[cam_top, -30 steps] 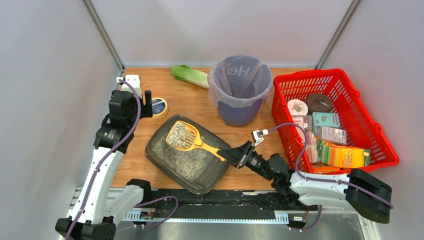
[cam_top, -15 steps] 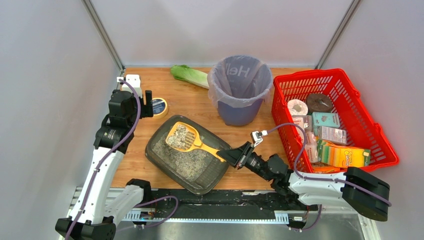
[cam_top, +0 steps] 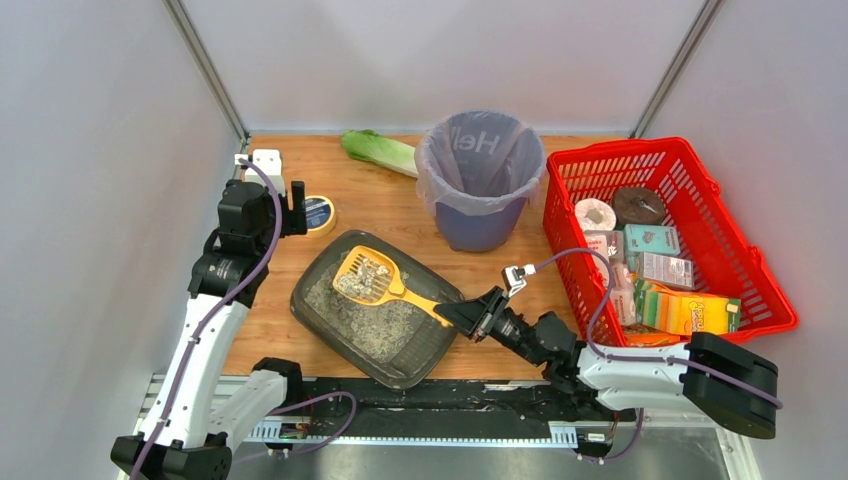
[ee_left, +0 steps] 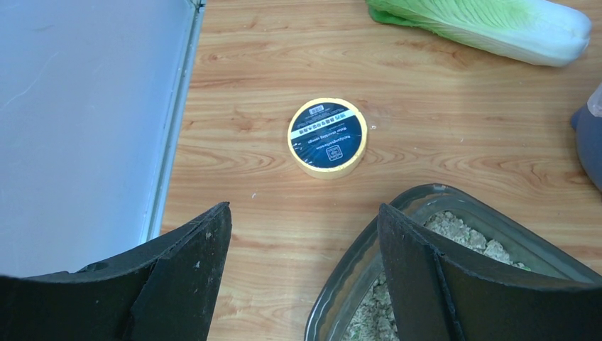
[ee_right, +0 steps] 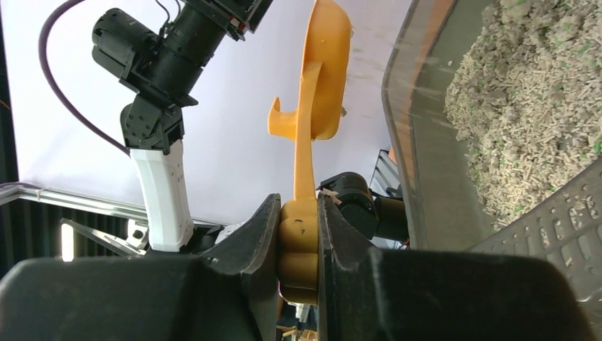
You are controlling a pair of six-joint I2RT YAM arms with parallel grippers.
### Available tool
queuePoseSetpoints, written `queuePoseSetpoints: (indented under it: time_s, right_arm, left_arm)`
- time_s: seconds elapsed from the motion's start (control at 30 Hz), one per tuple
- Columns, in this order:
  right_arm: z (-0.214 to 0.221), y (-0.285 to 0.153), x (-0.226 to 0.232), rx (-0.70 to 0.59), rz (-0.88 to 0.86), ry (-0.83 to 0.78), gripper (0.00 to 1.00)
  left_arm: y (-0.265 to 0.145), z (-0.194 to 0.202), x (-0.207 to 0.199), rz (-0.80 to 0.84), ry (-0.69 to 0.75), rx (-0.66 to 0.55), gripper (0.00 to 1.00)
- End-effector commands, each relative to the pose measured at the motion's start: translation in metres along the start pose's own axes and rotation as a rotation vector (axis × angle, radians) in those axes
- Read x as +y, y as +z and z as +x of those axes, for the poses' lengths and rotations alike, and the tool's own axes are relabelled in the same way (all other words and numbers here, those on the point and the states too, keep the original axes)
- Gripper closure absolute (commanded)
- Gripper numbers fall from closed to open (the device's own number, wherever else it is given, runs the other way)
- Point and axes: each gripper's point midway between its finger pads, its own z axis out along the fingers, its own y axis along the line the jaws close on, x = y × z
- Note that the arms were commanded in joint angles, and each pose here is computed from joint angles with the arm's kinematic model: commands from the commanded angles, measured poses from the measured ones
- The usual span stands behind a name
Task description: Clean the litter box
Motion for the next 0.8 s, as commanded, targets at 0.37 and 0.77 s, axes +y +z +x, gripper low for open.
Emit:
queuePoseSetpoints:
  time_s: [0.37, 0.77]
  right_arm:
    - [-0.019, -0.005, 0.012, -0.109, -0.052, 0.064, 1.00]
    - [-0.014, -0.001, 0.008, -0.090, -0.018, 0.067, 1.00]
  left_arm:
    - [-0.002, -0.011, -0.003, 0.018, -0.014, -0.044, 0.17]
    - [-0.001, -0.010, -0.003, 0.020, -0.013, -0.039, 0.17]
